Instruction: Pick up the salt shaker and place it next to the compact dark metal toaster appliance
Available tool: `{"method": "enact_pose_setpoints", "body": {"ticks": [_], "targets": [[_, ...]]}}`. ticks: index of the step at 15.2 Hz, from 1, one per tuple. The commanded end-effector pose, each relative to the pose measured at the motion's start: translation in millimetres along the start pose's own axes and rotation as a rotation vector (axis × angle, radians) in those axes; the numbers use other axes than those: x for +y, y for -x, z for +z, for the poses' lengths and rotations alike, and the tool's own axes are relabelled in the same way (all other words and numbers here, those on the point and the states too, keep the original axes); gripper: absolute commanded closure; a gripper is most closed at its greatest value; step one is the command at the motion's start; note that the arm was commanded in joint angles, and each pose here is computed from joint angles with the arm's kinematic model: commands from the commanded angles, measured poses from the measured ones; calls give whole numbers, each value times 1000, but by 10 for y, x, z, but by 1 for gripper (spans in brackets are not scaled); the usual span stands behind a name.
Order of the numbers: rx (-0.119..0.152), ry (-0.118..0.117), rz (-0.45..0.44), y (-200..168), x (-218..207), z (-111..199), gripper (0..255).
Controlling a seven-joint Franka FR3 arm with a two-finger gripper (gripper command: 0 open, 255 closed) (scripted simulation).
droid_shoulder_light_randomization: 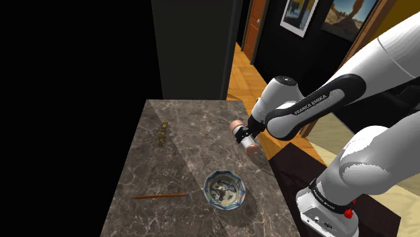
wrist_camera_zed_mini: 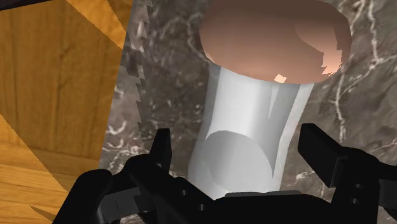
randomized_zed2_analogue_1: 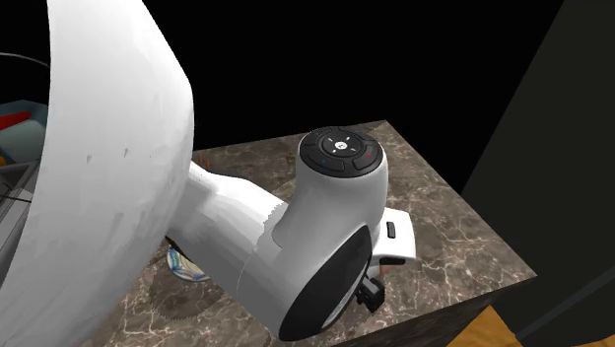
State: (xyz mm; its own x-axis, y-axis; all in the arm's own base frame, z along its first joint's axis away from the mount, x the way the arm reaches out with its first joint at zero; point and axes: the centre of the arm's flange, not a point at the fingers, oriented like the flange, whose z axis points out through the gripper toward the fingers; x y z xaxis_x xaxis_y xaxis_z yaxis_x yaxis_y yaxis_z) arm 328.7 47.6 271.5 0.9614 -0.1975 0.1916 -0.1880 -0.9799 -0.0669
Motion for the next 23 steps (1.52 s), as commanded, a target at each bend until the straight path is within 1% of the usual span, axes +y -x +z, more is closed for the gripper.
{"method": "enact_pose_setpoints", "body": {"ticks": [1, 7, 8, 17, 23], "targets": [[0, 0, 0, 2, -1, 27, 0], [0, 0, 0, 2, -1, 27, 0], [0, 0, 0, 2, -1, 27, 255], [0, 0, 0, 2, -1, 27, 255], [0, 0, 0, -59, -22, -283, 255]]}}
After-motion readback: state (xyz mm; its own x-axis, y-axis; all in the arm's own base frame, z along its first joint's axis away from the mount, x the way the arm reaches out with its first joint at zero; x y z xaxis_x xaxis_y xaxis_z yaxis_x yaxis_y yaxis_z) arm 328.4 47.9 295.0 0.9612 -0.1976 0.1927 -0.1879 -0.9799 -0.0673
